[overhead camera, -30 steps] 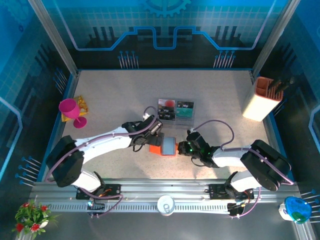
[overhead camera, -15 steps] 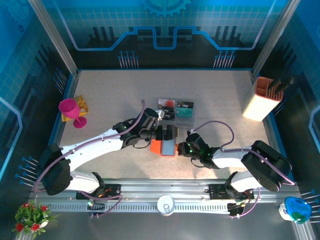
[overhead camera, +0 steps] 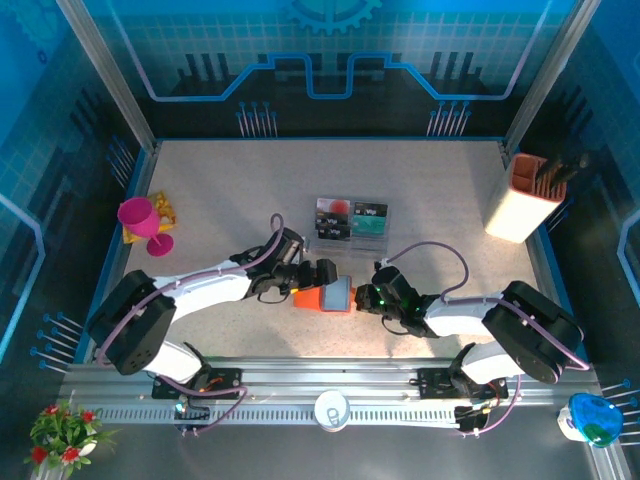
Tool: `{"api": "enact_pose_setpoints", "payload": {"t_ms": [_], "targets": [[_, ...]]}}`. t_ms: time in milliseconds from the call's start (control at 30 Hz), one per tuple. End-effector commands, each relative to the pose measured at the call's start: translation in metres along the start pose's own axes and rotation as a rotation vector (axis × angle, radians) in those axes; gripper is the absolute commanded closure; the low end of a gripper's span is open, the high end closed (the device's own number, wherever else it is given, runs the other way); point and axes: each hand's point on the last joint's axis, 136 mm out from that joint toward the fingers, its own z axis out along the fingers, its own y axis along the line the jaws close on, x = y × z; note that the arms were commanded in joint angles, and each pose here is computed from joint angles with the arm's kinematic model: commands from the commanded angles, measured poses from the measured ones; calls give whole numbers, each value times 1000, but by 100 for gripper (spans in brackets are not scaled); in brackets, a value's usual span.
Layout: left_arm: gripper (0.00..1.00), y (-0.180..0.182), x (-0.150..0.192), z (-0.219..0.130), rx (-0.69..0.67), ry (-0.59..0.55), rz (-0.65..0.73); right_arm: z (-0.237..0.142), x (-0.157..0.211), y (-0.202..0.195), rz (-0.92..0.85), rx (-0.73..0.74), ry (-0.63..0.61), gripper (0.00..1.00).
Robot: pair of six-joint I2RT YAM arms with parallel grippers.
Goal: Put the credit cards into the card holder
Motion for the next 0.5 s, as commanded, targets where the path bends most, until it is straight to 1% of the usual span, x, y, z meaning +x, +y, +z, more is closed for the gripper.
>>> {"api": "enact_pose_setpoints", "payload": {"t_ms": [0,133,233,467], "targets": [[1,11,13,15,-1,63,29,2,25,-24,-8,77,77,100],[1,25,17,20,-44,66,52,3,26,-22,-13,66,83,100],[1,29,14,15,-80,51,81,3,25,-21,-16,60,83,100],[1,16,6,-8,-134,-8,203,-1,19,-13,-38,44,80,100]]}}
